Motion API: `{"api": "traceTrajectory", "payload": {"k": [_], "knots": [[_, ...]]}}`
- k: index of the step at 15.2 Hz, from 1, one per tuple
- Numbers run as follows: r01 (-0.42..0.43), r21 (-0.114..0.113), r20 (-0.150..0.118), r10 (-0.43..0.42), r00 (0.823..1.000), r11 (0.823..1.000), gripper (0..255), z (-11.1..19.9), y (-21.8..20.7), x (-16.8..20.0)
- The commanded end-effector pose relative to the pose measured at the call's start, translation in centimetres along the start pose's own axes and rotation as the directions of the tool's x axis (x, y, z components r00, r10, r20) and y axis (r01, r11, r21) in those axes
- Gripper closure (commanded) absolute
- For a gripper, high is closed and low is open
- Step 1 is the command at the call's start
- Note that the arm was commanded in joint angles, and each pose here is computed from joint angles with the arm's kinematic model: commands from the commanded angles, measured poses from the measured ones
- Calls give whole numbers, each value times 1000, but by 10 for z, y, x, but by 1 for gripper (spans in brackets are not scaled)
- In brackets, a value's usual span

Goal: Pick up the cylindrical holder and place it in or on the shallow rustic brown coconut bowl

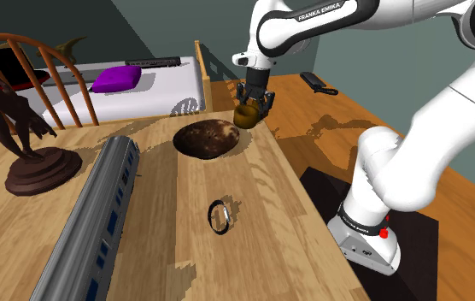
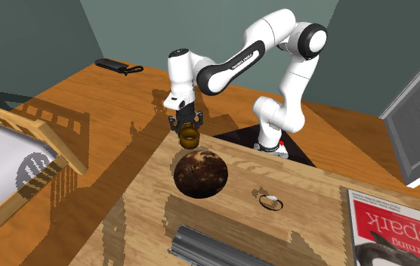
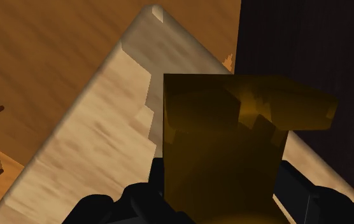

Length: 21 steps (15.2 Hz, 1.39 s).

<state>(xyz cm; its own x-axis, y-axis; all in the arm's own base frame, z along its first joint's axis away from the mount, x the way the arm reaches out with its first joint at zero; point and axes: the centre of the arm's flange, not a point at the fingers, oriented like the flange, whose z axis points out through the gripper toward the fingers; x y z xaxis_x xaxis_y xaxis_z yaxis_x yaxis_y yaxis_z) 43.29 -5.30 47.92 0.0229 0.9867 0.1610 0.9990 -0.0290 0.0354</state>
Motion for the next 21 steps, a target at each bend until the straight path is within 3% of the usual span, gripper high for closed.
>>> {"api": "traceTrajectory", "payload": {"k": [1, 7, 21], "knots": [[0, 1, 0, 0, 1000, 1000, 255, 1, 0, 0], [0, 1, 0, 0, 1000, 1000, 255, 1, 0, 0], [0, 1, 0, 0, 1000, 1000, 255, -72, 3, 12]]}}
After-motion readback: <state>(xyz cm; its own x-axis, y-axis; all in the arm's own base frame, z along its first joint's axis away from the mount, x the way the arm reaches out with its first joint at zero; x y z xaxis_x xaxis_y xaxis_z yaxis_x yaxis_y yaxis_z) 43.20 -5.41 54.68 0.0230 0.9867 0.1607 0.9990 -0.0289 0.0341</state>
